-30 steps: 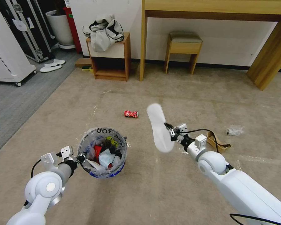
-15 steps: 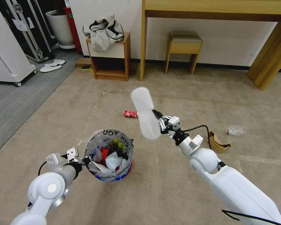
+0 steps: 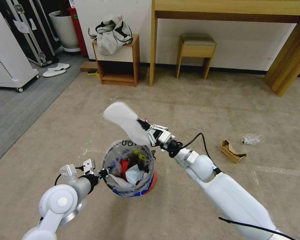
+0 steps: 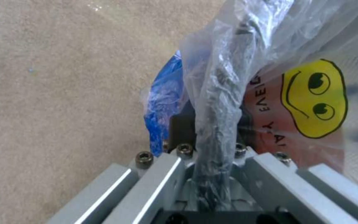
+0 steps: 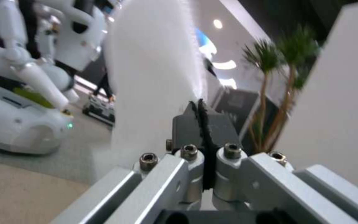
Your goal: Pick up the trash bin and place the garbage on the floor into it.
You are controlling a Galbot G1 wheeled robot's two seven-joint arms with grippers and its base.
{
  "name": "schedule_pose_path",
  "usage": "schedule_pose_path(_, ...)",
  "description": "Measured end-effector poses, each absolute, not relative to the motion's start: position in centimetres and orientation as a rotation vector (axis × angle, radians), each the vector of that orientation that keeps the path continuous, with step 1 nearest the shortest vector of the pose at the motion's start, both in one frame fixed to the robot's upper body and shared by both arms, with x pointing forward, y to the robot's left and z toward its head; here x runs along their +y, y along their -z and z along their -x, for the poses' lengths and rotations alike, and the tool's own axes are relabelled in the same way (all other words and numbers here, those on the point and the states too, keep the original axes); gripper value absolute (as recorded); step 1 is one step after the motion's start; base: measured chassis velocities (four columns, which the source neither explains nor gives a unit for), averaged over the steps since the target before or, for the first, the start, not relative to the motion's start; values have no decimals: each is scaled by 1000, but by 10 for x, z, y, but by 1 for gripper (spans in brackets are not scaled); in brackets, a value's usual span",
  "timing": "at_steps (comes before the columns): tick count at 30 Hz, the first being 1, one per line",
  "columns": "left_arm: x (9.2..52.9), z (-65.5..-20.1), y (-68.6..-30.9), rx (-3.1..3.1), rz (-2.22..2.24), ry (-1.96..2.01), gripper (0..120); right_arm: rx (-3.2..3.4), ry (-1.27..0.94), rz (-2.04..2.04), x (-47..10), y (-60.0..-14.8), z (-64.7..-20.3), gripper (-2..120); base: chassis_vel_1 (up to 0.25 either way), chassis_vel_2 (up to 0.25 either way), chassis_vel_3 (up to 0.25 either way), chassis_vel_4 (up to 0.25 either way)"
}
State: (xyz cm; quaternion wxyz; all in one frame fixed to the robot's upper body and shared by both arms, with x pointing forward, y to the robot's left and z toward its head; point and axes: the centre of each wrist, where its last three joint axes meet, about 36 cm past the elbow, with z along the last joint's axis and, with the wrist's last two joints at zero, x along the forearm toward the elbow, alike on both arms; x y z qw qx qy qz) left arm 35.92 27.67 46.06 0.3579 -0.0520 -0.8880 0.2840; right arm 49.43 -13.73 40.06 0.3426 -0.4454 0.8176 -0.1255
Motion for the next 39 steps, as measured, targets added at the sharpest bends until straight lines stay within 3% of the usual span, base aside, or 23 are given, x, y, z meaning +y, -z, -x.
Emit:
schedule_pose_path(10,281,-358,-466,-2294,133,-760,0,2045,364,1187,-105,-376,-497,0,0,0,0,0)
schedule_pose_path(25,274,-345,-474,-2290,132,-797,0,2081,378,1206,-116,-334,-478,0,0,0,0,0)
schedule_pose_path(39,279,-346,-479,-2290,110,-819,0,2093,370,1199,-122,-331,-474,0,0,0,0,0)
